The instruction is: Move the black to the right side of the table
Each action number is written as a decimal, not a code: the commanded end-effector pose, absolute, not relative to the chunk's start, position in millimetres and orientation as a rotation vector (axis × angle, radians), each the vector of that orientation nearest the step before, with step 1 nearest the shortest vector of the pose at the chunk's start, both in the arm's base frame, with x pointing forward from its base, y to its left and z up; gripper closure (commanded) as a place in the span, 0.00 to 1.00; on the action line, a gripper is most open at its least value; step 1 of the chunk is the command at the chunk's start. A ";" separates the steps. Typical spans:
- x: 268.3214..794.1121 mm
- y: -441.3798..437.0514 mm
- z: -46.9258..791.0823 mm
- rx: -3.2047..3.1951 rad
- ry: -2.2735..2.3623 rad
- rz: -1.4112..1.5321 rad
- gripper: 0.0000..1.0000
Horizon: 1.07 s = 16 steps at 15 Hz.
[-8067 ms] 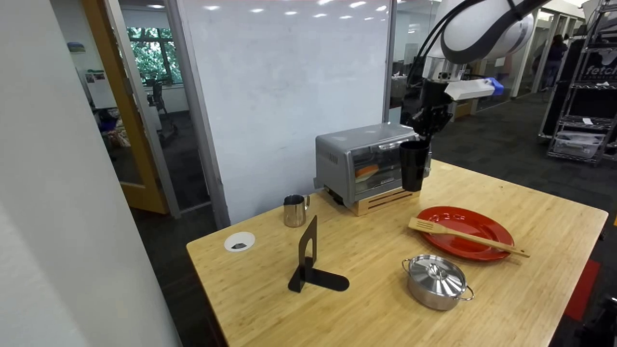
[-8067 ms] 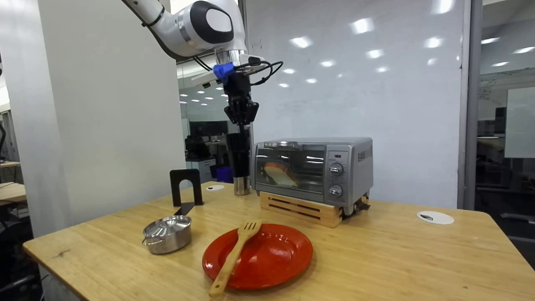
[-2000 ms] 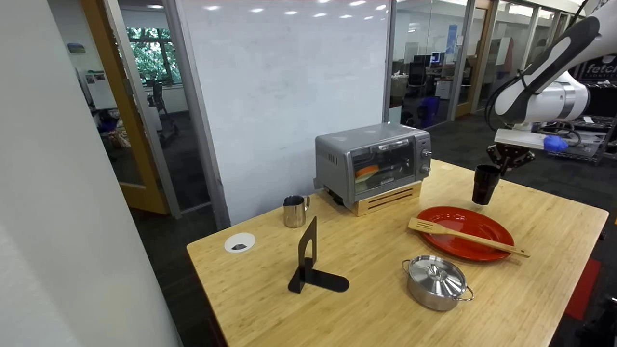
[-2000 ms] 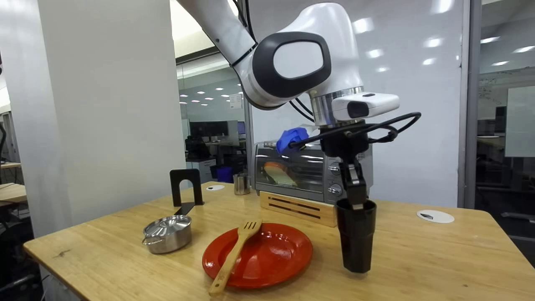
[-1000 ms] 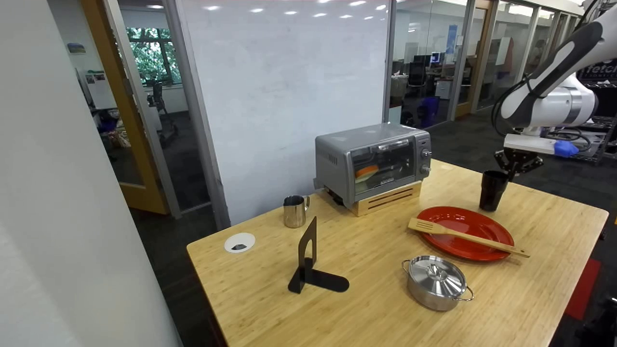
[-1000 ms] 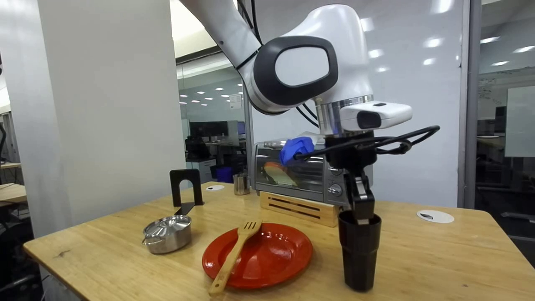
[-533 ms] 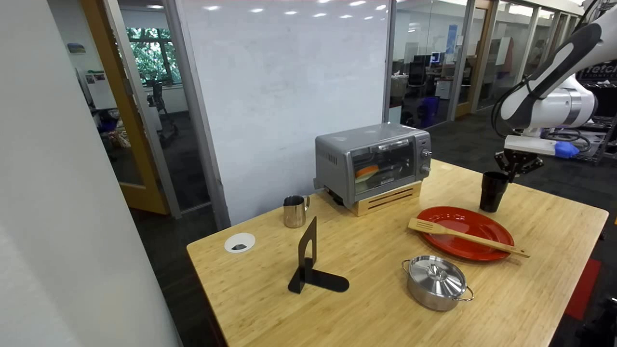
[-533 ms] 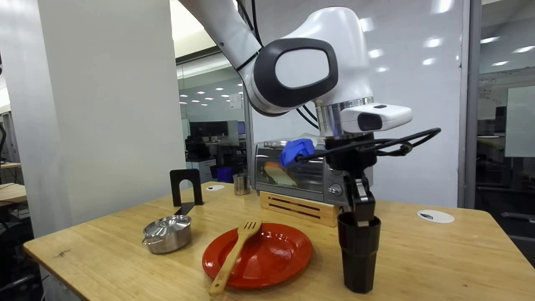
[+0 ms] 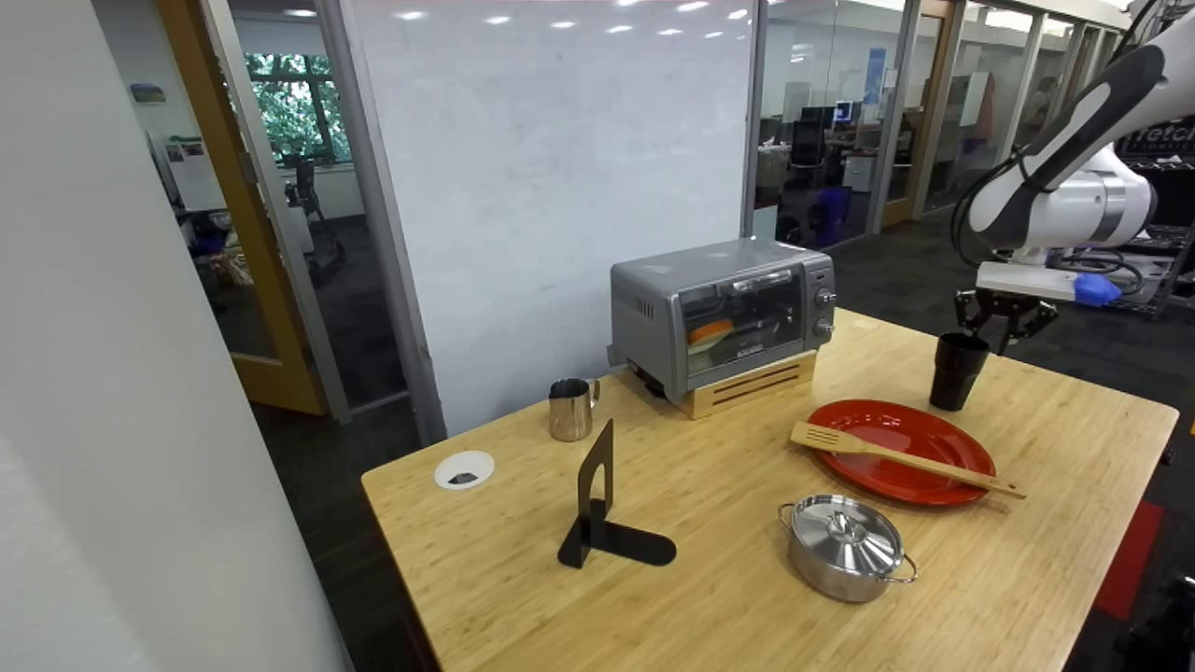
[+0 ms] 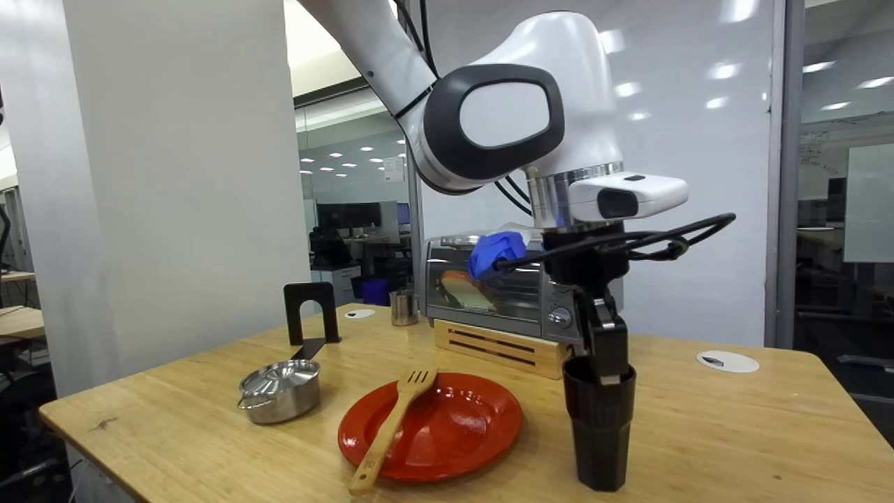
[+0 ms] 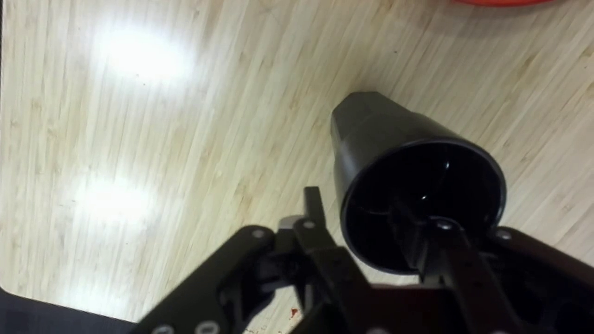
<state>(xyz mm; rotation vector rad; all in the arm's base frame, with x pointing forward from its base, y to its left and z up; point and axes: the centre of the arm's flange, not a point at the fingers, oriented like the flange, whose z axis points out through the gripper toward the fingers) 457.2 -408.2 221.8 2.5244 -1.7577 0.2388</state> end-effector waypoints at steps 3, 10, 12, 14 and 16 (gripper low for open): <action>453.9 -396.9 244.3 2.580 -1.700 0.248 0.15; 434.1 -369.2 361.2 2.693 -1.576 0.234 0.00; 426.5 -353.7 402.3 2.737 -1.493 0.255 0.00; 422.5 -334.1 438.5 2.804 -1.369 0.240 0.00; 423.8 -307.1 470.1 2.872 -1.217 0.234 0.00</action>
